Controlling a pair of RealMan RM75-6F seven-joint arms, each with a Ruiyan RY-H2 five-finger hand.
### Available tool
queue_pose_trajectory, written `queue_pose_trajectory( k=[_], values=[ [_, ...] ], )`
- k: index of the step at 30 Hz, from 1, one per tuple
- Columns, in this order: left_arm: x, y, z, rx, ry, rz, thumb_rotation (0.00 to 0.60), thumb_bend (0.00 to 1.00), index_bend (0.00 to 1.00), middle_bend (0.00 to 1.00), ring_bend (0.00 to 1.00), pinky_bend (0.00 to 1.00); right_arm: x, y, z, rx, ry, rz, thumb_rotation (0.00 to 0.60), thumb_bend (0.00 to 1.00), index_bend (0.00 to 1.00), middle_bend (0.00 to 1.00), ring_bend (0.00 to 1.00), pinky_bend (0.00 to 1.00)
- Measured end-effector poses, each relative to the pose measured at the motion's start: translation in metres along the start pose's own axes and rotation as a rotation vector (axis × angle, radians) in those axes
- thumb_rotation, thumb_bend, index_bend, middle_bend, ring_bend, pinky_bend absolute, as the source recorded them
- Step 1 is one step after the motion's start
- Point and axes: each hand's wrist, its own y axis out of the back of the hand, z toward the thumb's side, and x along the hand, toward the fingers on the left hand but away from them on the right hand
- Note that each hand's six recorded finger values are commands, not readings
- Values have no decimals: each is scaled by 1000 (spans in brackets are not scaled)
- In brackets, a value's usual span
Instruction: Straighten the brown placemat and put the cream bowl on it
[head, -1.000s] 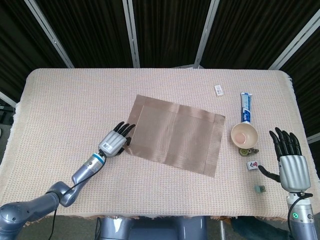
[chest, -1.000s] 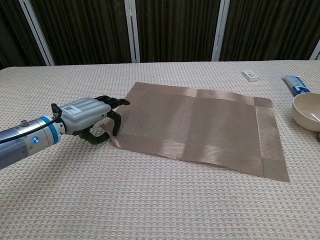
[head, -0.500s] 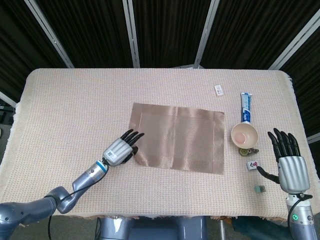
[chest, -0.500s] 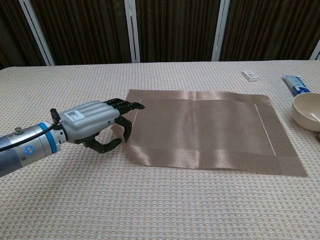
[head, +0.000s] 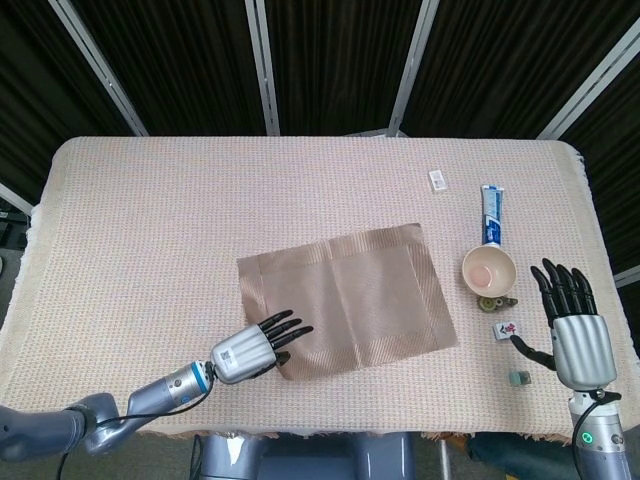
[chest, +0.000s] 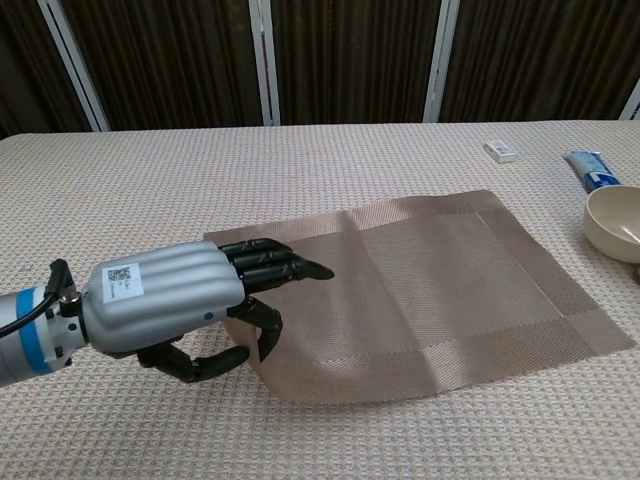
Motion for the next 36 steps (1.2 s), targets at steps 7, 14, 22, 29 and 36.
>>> queue_pose_trajectory(
  k=[7,14,22,29,36],
  values=[
    [-21,-2,13,10,-51,-34,600,562,704,0,0,0,1,2,1,-1,2,-7,600,0,0,0,0,0],
    [-53,-6,2,10,-23,-63,600,562,707,0,0,0,1,4,1,-4,4,-10,600,0,0,0,0,0],
    [-89,-14,-27,-15,91,-65,600,562,708,0,0,0,2,6,5,-12,14,-15,600,0,0,0,0,0],
    [-108,-19,-35,-44,134,-57,600,561,709,0,0,0,3,8,8,-17,23,-19,600,0,0,0,0,0],
    [-120,-27,-36,-59,170,-71,600,531,662,0,0,0,4,12,7,-24,24,-29,600,0,0,0,0,0]
  ],
)
